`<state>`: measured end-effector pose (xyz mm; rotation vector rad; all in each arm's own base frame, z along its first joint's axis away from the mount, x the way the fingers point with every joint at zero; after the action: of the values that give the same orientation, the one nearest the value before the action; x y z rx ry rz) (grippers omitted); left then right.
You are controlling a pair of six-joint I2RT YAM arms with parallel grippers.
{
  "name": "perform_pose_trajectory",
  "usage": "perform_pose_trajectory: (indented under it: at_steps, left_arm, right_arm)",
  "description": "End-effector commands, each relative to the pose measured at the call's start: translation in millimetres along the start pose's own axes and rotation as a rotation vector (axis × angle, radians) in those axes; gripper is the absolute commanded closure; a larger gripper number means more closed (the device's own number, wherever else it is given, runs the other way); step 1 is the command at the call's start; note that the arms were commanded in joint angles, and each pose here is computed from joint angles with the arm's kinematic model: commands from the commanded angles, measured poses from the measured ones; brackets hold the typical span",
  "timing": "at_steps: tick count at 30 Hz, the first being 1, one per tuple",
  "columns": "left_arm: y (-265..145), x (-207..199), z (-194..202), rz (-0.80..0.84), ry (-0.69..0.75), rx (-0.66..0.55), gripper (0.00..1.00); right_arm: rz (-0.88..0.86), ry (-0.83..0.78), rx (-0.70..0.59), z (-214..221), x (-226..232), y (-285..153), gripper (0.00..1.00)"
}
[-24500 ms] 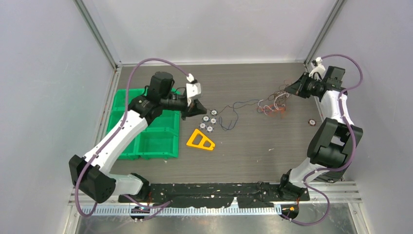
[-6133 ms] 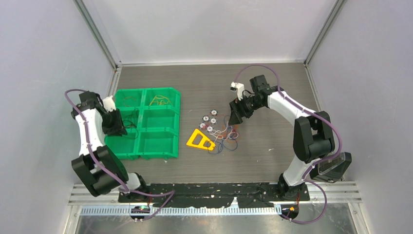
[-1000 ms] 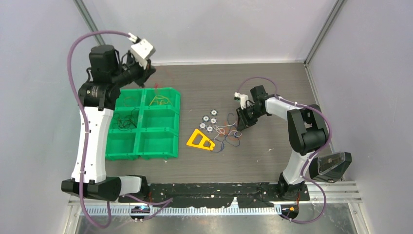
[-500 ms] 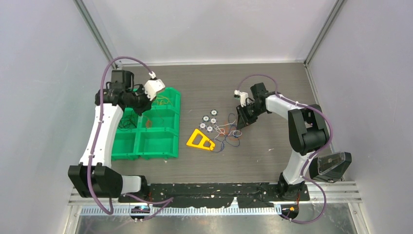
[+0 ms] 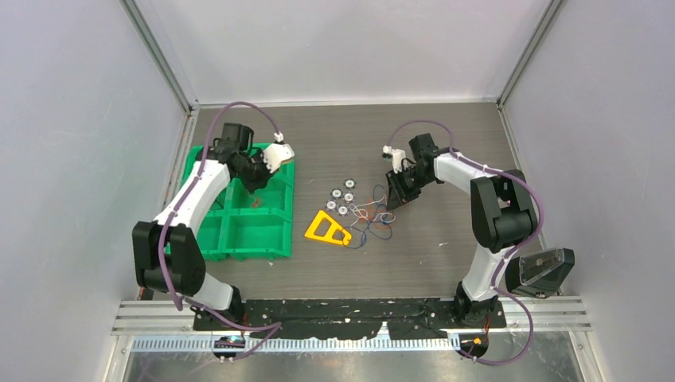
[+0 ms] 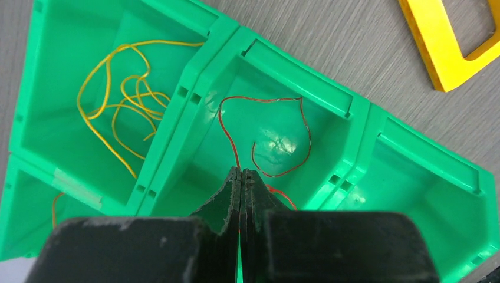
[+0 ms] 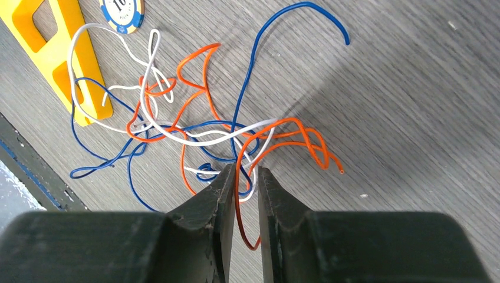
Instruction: Untangle the cables
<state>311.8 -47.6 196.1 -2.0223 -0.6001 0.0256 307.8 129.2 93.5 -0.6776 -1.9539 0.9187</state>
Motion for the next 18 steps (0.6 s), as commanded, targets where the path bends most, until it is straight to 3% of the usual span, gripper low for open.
perform_pose_trajectory:
  at_steps: [1, 4, 5, 6, 7, 9, 12, 15, 17, 18]
  left_arm:
    - [9, 8, 7, -0.051, 0.037, 0.011, 1.00]
    - [3, 1, 22, -0.037, 0.032, 0.020, 0.97]
    - [0, -1, 23, -0.029, 0.031, 0.021, 0.82]
    - [-5, -4, 22, -0.017, 0.034, 0.018, 0.57]
    - [-11, -7, 19, 0.005, 0.034, 0.007, 0.44]
    - [-28, -11, 5, 0.017, 0.016, -0.052, 0.30]
    - [-52, -13, -26, 0.009, 0.002, -0.212, 0.20]
    - [-59, -14, -52, 0.002, -0.011, -0.301, 0.17]
    - [-53, -21, -69, 0.029, 0.006, -0.329, 0.16]
    - [-49, -24, -77, 0.046, 0.017, -0.344, 0.16]
  right_arm:
    - [0.002, -0.022, -0.039, -14, 4, -10, 0.75]
    - [-0.003, -0.035, -0.045, -12, 6, -14, 0.74]
    - [-0.010, -0.035, -0.043, -11, 7, -14, 0.73]
    - [-0.014, -0.033, -0.043, -10, 8, -14, 0.71]
    - [-0.022, -0.034, -0.043, -10, 8, -14, 0.68]
    - [-0.032, -0.031, -0.041, -10, 9, -12, 0.60]
    - [-0.049, -0.022, -0.057, -15, 10, -9, 0.57]
    - [-0.059, -0.017, -0.055, -19, 9, -2, 0.59]
    - [-0.064, -0.040, -0.060, -24, 9, -3, 0.76]
    - [-0.075, -0.052, -0.066, -26, 12, -6, 0.90]
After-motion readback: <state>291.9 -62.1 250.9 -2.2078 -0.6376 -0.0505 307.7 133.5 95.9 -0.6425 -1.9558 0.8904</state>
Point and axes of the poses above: each gripper's point midway between its finger pads, its own y axis out along the fingers, its own x axis along the line the jaws close on, z = x × y, the point moved 7 cm from there along -y, back along the fingers, and after that the axes turned 6 degrees about y, right-handed, at the moved point
